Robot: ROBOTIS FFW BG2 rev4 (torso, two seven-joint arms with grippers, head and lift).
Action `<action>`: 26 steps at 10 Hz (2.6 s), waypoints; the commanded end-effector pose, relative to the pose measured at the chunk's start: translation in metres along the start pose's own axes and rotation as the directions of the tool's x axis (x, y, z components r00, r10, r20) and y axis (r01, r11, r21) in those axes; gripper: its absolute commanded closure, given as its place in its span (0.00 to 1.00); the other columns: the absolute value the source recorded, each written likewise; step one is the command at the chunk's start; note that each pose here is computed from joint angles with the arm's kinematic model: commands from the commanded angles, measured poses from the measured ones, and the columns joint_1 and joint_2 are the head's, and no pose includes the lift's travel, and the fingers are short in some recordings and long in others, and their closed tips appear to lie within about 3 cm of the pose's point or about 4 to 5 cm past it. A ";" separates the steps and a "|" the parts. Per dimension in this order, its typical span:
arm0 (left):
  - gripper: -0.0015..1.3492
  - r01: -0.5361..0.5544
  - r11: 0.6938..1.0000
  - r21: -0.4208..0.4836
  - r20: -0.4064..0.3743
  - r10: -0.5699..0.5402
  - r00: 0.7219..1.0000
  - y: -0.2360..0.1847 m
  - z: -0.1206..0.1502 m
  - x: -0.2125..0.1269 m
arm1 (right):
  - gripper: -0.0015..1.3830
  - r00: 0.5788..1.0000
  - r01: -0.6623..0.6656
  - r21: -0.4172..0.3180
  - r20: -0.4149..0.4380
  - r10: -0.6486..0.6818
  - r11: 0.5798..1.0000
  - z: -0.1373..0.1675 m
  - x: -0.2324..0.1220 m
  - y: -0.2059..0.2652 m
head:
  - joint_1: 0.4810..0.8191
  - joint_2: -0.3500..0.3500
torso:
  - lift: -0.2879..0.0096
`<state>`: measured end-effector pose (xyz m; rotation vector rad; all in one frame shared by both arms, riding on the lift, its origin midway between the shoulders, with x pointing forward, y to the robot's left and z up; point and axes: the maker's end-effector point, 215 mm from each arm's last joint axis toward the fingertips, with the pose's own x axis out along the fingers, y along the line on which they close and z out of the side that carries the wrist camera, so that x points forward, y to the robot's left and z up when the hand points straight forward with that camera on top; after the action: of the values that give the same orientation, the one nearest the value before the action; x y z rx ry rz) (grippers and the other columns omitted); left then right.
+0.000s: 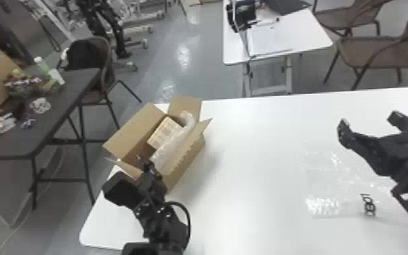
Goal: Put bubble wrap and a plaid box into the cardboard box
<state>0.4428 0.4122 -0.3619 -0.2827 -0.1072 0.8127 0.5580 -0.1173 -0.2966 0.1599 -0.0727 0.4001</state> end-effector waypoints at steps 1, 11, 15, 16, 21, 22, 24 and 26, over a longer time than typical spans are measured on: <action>0.15 -0.006 1.000 -0.001 0.020 0.006 1.000 0.000 0.005 -0.001 | 0.09 1.000 0.000 0.001 -0.002 0.000 1.000 -0.001 -0.001 0.000 | 0.63 0.95 | 0.60; 0.20 0.070 0.966 0.250 0.317 -0.150 0.937 0.002 0.105 -0.045 | 0.09 0.999 0.033 -0.030 -0.026 -0.033 0.999 -0.010 -0.018 -0.010 | 0.63 1.00 | 0.60; 0.30 0.451 0.871 0.194 0.109 -0.476 0.873 -0.076 0.051 -0.094 | 0.09 0.988 0.109 -0.122 -0.092 -0.121 0.986 -0.034 -0.076 -0.036 | 0.63 0.82 | 0.60; 0.33 0.506 0.840 0.198 0.049 -0.524 0.850 -0.082 0.032 -0.105 | 0.09 0.985 0.114 -0.114 -0.116 -0.128 0.987 -0.045 -0.089 -0.034 | 0.63 0.75 | 0.60; 0.31 0.567 0.790 0.233 -0.088 -0.564 0.821 -0.057 -0.015 -0.151 | 0.09 0.965 0.116 -0.083 -0.225 -0.132 0.990 -0.091 -0.152 -0.010 | 0.63 0.67 | 0.60; 0.31 0.558 0.798 0.228 -0.092 -0.552 0.828 -0.047 -0.016 -0.155 | 0.09 0.956 0.137 -0.085 -0.251 -0.155 0.987 -0.097 -0.168 -0.013 | 0.63 0.67 | 0.60; 0.31 0.541 0.801 0.256 -0.097 -0.535 0.839 -0.035 -0.018 -0.159 | 0.09 0.947 0.167 -0.101 -0.262 -0.189 0.981 -0.099 -0.180 -0.020 | 0.63 0.68 | 0.60; 0.31 0.533 0.807 0.254 -0.097 -0.527 0.844 -0.034 -0.020 -0.159 | 0.09 0.949 0.173 -0.094 -0.250 -0.191 0.981 -0.099 -0.179 -0.017 | 0.63 0.68 | 0.60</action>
<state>0.3620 0.2703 -0.3692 0.0094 -0.0476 0.2518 0.4044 -0.1849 -0.4156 0.0414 0.1874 0.2314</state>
